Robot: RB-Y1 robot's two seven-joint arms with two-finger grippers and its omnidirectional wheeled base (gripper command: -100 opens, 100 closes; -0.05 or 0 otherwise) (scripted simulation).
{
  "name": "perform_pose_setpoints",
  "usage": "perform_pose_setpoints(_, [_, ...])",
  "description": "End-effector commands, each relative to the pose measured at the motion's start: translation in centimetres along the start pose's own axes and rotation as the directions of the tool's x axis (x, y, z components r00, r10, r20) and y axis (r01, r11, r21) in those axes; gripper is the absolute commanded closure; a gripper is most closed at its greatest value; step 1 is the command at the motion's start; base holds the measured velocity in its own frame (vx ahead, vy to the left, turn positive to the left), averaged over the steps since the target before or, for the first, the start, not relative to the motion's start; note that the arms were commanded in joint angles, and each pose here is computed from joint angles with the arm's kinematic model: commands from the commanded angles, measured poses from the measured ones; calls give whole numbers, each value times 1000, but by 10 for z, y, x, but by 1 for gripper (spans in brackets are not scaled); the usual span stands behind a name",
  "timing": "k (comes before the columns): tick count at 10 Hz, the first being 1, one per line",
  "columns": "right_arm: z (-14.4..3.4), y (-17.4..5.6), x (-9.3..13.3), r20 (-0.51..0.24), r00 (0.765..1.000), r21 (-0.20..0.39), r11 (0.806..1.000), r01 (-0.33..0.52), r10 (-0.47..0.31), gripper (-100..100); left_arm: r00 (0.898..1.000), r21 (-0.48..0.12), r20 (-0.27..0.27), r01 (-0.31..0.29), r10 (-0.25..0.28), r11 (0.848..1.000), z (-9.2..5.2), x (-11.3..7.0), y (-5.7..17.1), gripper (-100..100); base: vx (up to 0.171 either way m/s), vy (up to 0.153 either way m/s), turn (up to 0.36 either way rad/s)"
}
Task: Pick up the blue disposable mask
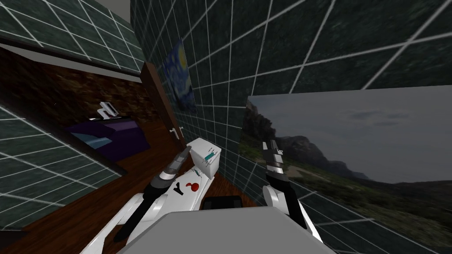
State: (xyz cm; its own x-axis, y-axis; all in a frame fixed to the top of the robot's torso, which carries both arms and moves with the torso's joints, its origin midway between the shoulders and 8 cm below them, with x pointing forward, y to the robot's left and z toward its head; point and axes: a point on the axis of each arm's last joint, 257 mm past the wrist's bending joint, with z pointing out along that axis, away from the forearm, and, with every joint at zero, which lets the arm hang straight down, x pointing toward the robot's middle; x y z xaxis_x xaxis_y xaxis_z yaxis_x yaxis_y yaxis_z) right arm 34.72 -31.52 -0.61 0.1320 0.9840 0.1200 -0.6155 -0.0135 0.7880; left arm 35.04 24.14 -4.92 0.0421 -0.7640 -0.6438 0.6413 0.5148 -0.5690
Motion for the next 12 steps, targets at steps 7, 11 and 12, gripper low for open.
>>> perform_pose_setpoints(7, [0, 0, 0, 0, 1000, 0, 1000, 0, 0, 0, 954, -102, -297, -73, 40, 992, -50, 21, 69, -100, 31, 2, -145])
perform_pose_setpoints(11, [0, 0, 0, 0, 1000, 0, 1000, 0, 0, 0, 908, -147, -418, -105, 34, 984, -76, 26, 95, -100, 23, -17, -122])
perform_pose_setpoints(12, [0, 0, 0, 0, 1000, 0, 1000, 0, 0, 0, 883, -174, -470, -117, 22, 978, -90, 27, 108, -100, 14, -28, -164])
